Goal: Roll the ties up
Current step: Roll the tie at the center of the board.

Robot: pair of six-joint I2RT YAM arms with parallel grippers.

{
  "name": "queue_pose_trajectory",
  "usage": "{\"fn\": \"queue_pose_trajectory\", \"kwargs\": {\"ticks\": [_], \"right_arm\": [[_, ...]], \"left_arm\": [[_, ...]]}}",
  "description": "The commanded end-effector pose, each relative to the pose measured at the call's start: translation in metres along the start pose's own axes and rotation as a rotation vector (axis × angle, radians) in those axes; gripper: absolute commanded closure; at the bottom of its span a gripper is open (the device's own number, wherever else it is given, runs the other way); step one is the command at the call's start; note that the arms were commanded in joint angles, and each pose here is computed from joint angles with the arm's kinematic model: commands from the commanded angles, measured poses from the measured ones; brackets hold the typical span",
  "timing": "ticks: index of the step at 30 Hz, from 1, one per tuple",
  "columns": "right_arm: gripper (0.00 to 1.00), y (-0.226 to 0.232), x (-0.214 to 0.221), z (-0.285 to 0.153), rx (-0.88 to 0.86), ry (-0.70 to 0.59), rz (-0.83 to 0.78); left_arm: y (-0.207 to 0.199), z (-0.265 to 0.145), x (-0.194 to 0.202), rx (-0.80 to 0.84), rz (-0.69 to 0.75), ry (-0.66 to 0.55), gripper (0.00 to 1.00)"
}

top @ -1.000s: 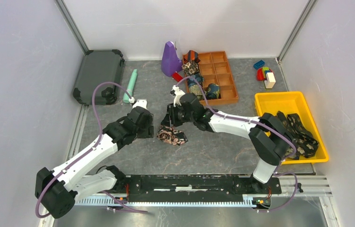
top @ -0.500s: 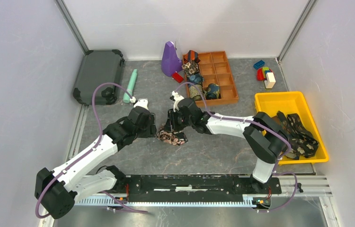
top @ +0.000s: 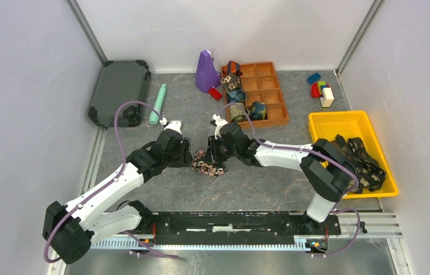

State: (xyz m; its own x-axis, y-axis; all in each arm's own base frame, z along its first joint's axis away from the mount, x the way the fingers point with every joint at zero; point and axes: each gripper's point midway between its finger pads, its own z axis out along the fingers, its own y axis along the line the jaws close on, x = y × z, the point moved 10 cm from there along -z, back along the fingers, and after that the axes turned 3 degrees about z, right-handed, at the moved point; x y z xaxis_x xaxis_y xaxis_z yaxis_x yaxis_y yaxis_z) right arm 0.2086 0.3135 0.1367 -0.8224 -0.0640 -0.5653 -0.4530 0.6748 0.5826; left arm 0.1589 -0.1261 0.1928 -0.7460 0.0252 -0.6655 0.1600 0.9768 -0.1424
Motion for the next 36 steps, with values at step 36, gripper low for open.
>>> {"fn": "queue_pose_trajectory", "kwargs": {"ticks": [36], "right_arm": [[0.62, 0.021, -0.031, -0.014, -0.027, -0.073, -0.082]], "left_arm": [[-0.008, 0.000, 0.020, 0.134, -0.106, 0.072, 0.40]]}}
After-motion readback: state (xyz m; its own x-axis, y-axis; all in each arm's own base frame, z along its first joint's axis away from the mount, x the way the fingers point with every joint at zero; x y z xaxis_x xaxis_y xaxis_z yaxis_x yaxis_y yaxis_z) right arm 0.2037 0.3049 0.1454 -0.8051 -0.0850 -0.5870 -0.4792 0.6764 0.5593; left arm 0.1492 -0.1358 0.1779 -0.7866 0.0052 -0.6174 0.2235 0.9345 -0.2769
